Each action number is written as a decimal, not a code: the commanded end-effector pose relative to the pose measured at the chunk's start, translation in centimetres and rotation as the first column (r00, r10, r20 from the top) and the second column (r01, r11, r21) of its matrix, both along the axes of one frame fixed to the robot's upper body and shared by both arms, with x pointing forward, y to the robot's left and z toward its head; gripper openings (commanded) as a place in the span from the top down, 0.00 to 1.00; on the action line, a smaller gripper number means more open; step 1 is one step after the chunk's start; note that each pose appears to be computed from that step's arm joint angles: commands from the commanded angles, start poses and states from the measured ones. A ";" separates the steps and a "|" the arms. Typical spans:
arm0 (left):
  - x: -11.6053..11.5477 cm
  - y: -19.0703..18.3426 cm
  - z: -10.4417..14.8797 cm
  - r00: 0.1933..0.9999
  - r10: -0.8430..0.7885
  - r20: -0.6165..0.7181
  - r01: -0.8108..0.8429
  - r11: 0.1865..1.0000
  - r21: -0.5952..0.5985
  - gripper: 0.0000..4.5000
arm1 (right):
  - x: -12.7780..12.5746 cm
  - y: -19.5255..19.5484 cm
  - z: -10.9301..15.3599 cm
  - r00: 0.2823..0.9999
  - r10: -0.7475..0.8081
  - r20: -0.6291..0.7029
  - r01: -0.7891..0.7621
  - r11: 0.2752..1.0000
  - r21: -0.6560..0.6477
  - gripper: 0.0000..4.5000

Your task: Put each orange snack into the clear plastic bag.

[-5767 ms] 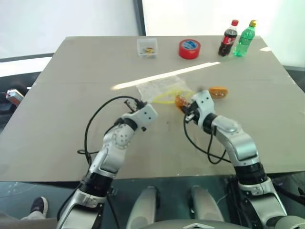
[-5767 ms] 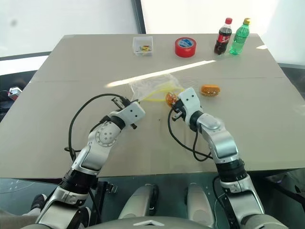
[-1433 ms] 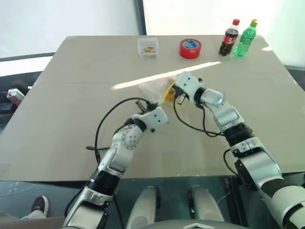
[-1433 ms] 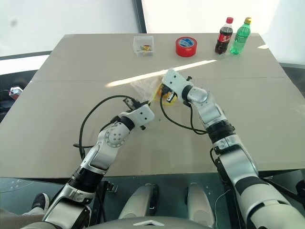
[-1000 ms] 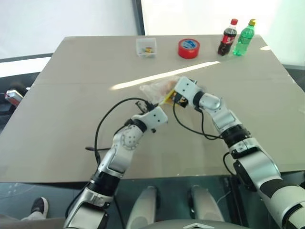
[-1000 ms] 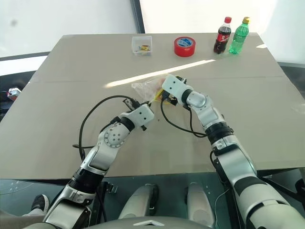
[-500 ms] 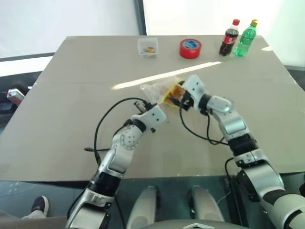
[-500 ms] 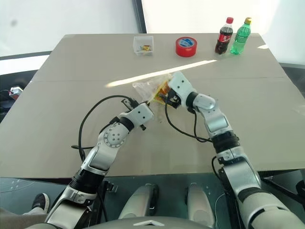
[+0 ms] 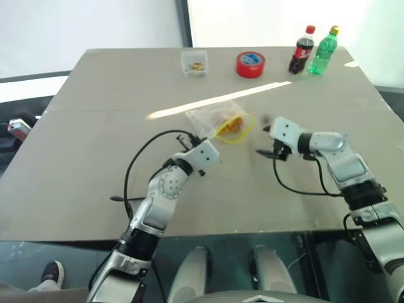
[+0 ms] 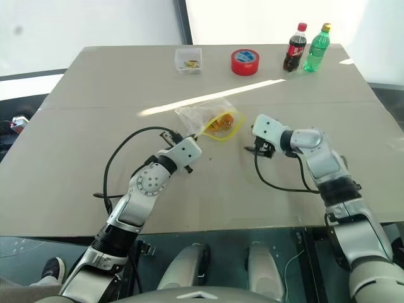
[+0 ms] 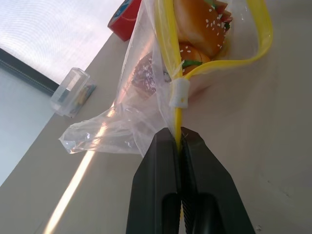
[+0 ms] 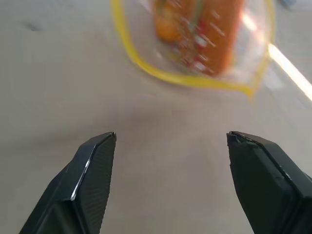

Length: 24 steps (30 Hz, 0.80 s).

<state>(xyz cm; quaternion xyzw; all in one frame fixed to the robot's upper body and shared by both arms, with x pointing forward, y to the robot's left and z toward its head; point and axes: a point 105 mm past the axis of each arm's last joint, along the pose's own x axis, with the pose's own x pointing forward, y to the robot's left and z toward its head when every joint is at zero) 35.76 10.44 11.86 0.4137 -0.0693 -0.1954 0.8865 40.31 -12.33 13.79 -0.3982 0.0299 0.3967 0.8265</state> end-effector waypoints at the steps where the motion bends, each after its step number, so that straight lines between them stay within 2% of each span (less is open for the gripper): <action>1: -0.1 0.0 0.8 1.000 -0.003 0.028 0.003 1.000 -0.017 1.00 | 1.7 0.9 2.3 0.974 -0.008 0.226 0.022 0.998 -0.063 0.18; 4: 0.0 0.1 0.8 1.000 0.001 0.029 0.000 1.000 -0.016 1.00 | 2.6 1.9 3.0 0.949 -0.005 0.315 0.029 0.997 -0.072 0.18; 8: 0.0 0.2 0.9 1.000 0.006 0.029 -0.006 1.000 -0.016 1.00 | 3.0 3.0 3.6 0.936 0.018 0.352 0.003 0.998 -0.059 0.18; 11: -0.1 0.2 0.8 1.000 0.009 0.029 -0.009 1.000 -0.016 1.00 | 2.9 3.5 3.2 0.934 0.059 0.352 -0.028 0.995 -0.094 0.37; 14: -0.1 0.3 0.8 0.999 0.013 0.029 -0.012 1.000 -0.017 1.00 | 2.8 3.8 3.0 0.932 0.081 0.353 -0.047 0.993 -0.104 0.71; 17: -0.1 0.3 0.8 0.999 0.015 0.029 -0.014 1.000 -0.018 1.00 | 2.7 4.0 3.1 0.931 0.088 0.354 -0.059 0.994 -0.092 0.99; 21: -0.1 0.3 0.9 0.999 0.016 0.032 -0.015 1.000 -0.019 1.00 | 2.6 3.8 3.3 0.927 0.097 0.362 -0.064 0.993 -0.101 0.99; 24: 0.2 0.5 1.2 0.999 0.021 0.040 -0.020 1.000 -0.020 1.00 | 2.6 3.3 4.4 0.921 0.081 0.382 -0.056 0.995 -0.077 0.99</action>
